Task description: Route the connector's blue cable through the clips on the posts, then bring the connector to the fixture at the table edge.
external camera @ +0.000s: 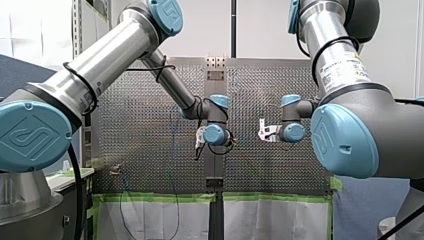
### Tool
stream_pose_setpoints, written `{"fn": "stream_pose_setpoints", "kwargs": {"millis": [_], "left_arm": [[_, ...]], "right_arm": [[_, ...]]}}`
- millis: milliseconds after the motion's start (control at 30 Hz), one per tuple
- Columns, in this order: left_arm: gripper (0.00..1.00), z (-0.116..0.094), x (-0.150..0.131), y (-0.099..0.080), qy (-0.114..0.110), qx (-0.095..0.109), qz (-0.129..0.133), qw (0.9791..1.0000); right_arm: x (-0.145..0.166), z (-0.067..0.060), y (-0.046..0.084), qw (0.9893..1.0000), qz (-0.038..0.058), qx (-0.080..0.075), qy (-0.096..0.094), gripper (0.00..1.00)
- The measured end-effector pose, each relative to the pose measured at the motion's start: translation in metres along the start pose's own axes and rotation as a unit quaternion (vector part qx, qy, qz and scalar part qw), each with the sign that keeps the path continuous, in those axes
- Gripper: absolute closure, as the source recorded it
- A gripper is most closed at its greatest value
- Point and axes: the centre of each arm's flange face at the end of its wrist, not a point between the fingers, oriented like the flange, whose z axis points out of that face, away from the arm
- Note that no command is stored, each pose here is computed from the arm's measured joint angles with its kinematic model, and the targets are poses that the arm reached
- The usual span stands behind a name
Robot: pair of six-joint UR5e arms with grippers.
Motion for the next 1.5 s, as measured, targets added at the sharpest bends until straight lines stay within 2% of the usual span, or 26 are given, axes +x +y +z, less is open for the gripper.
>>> {"fn": "stream_pose_setpoints", "kwargs": {"millis": [433, 667, 867, 1067, 1200, 1267, 1400, 1500], "left_arm": [[0.00, -0.004, -0.002, 0.001, 0.000, -0.003, 0.000, 1.0000], [0.00, -0.020, -0.019, 0.007, -0.025, -0.005, -0.022, 0.9994], [0.00, -0.034, -0.035, 0.013, -0.049, -0.006, -0.042, 0.9979], [0.00, -0.047, -0.049, 0.024, -0.073, -0.014, -0.074, 0.9945], [0.00, -0.057, -0.059, 0.032, -0.090, -0.026, -0.101, 0.9905], [0.00, -0.062, -0.062, 0.035, -0.097, -0.028, -0.112, 0.9886], [0.00, -0.074, -0.072, 0.039, -0.115, -0.027, -0.136, 0.9836], [0.00, -0.083, -0.078, 0.042, -0.125, -0.027, -0.147, 0.9808]], "right_arm": [[0.000, 0.000, 0.000, 1.0000, 0.0003, 0.000, 0.000, 1.00], [0.000, 0.000, 0.000, 1.0000, 0.0002, 0.000, -0.002, 1.00], [-0.001, -0.001, -0.001, 1.0000, 0.0008, 0.001, -0.005, 1.00], [-0.001, -0.001, 0.000, 1.0000, 0.0019, 0.000, -0.005, 1.00], [-0.001, -0.001, 0.001, 1.0000, 0.0025, -0.001, -0.004, 1.00], [-0.001, -0.001, 0.001, 1.0000, 0.0028, -0.001, -0.004, 1.00], [-0.001, -0.001, 0.001, 1.0000, 0.0032, -0.002, -0.005, 1.00], [-0.001, -0.001, 0.002, 1.0000, 0.0034, -0.002, -0.005, 1.00]]}}
